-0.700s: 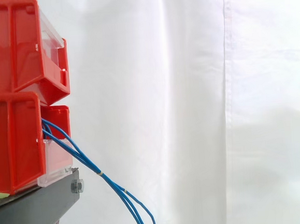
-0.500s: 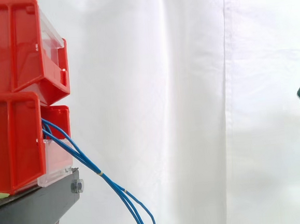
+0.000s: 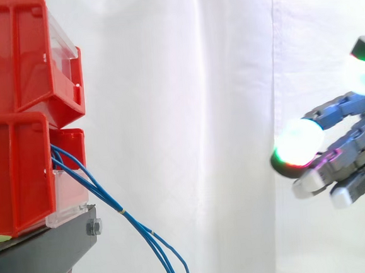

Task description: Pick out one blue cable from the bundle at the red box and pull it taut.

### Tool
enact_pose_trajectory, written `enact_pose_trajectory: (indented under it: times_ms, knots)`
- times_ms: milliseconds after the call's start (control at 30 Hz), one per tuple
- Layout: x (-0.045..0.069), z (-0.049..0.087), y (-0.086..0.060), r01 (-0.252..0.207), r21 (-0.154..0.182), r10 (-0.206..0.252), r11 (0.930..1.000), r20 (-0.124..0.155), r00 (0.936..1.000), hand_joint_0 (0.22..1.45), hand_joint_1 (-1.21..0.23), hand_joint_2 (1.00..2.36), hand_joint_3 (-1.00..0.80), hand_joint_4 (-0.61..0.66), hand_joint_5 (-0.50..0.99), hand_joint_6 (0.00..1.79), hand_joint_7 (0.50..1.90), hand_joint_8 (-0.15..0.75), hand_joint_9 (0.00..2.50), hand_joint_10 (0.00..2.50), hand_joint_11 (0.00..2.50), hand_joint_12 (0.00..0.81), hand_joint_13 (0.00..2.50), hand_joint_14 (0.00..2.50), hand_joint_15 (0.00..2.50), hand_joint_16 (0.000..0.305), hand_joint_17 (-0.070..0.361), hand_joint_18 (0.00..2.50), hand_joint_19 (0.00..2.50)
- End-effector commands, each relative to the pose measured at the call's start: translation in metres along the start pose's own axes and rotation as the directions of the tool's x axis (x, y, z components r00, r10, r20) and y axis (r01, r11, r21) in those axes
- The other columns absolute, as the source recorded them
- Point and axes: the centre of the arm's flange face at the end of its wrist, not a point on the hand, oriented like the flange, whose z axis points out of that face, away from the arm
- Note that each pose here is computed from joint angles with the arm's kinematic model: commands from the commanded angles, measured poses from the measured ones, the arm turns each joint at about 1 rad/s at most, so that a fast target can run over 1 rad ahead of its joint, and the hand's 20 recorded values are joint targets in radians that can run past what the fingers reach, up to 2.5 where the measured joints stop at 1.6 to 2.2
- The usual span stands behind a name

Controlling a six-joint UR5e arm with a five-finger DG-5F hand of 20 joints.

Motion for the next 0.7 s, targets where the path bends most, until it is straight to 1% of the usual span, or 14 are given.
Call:
enact_pose_trajectory:
  times_ms: [0, 67, 100, 133, 233, 300, 367, 400, 467, 500, 533, 600, 633, 667]
  knots:
    - [0.012, 0.016, 0.003, 0.013, -0.017, -0.013, 0.9998, -0.006, 0.9999, 0.54, -0.55, 1.0, -0.45, 0.23, -0.2, 0.5, 0.75, 0.293, 0.59, 0.0, 0.0, 0.408, 0.32, 0.0, 0.08, 0.06, 0.136, 0.36, 0.47]
    - [0.017, 0.018, 0.007, 0.03, -0.032, -0.03, 0.999, 0.0, 0.9996, 0.54, -0.55, 1.0, -0.45, 0.23, -0.2, 0.5, 0.75, 0.293, 0.6, 0.0, 0.0, 0.408, 0.32, 0.0, 0.07, 0.06, 0.136, 0.36, 0.48]
    - [0.02, 0.02, 0.01, 0.046, -0.046, -0.045, 0.9979, 0.015, 0.9989, 0.54, -0.55, 1.0, -0.45, 0.23, -0.2, 0.5, 0.75, 0.293, 0.6, 0.0, 0.0, 0.408, 0.32, 0.0, 0.07, 0.06, 0.136, 0.36, 0.48]
    - [0.021, 0.021, 0.011, 0.059, -0.049, -0.057, 0.9971, 0.029, 0.9979, 0.54, -0.55, 1.0, -0.45, 0.23, -0.2, 0.5, 0.75, 0.292, 0.6, 0.0, 0.0, 0.409, 0.32, 0.0, 0.07, 0.06, 0.136, 0.36, 0.47]
    - [0.027, 0.023, 0.013, 0.098, -0.054, -0.095, 0.9938, 0.052, 0.9941, 0.54, -0.55, 1.0, -0.45, 0.23, -0.2, 0.5, 0.75, 0.295, 0.6, 0.0, 0.0, 0.409, 0.32, 0.0, 0.07, 0.06, 0.136, 0.36, 0.48]
    - [0.033, 0.025, 0.007, 0.105, -0.042, -0.103, 0.9935, 0.049, 0.9935, 0.54, -0.55, 1.0, -0.45, 0.23, -0.2, 0.5, 0.75, 0.294, 0.6, 0.0, 0.0, 0.409, 0.32, 0.0, 0.08, 0.06, 0.136, 0.36, 0.48]
    - [0.037, 0.025, 0.006, 0.109, -0.042, -0.107, 0.9932, 0.044, 0.9933, 0.54, -0.55, 1.0, -0.45, 0.23, -0.2, 0.5, 0.75, 0.294, 0.6, 0.0, 0.0, 0.409, 0.33, 0.0, 0.07, 0.06, 0.136, 0.36, 0.48]
    - [0.041, 0.028, 0.0, 0.112, -0.034, -0.11, 0.9932, 0.039, 0.9932, 0.54, -0.55, 1.0, -0.45, 0.23, -0.2, 0.5, 0.75, 0.294, 0.6, 0.0, 0.0, 0.409, 0.32, 0.0, 0.08, 0.06, 0.136, 0.36, 0.48]
    - [0.047, 0.03, -0.003, 0.113, -0.036, -0.112, 0.9929, 0.035, 0.9931, 0.54, -0.55, 1.0, -0.45, 0.24, -0.2, 0.5, 0.75, 0.294, 0.6, 0.0, 0.0, 0.409, 0.32, 0.0, 0.07, 0.06, 0.135, 0.37, 0.48]
    - [0.048, 0.031, -0.004, 0.112, -0.04, -0.111, 0.9929, 0.034, 0.9932, 0.54, -0.55, 1.0, -0.45, 0.23, -0.2, 0.5, 0.75, 0.294, 0.6, 0.0, 0.0, 0.41, 0.32, 0.0, 0.07, 0.06, 0.135, 0.37, 0.48]
    - [0.054, 0.035, -0.01, 0.109, -0.04, -0.107, 0.9933, 0.04, 0.9935, 0.54, -0.55, 1.0, -0.45, 0.24, -0.2, 0.5, 0.75, 0.294, 0.6, 0.0, 0.0, 0.409, 0.33, 0.0, 0.08, 0.06, 0.135, 0.37, 0.48]
    - [0.056, 0.038, -0.014, 0.111, -0.042, -0.109, 0.993, 0.044, 0.9931, 0.54, -0.55, 1.0, -0.45, 0.24, -0.2, 0.5, 0.75, 0.294, 0.6, 0.0, 0.0, 0.409, 0.33, 0.0, 0.08, 0.06, 0.135, 0.37, 0.48]
    - [0.061, 0.043, -0.019, 0.105, -0.043, -0.103, 0.9936, 0.051, 0.9934, 0.54, -0.55, 1.0, -0.45, 0.24, -0.2, 0.5, 0.75, 0.295, 0.6, 0.0, 0.0, 0.409, 0.33, 0.0, 0.08, 0.06, 0.135, 0.37, 0.48]
    - [0.065, 0.047, -0.027, 0.106, -0.04, -0.104, 0.9936, 0.051, 0.9933, 0.54, -0.55, 1.0, -0.44, 0.24, -0.2, 0.5, 0.75, 0.294, 0.61, 0.0, 0.0, 0.409, 0.33, 0.0, 0.08, 0.06, 0.135, 0.37, 0.48]
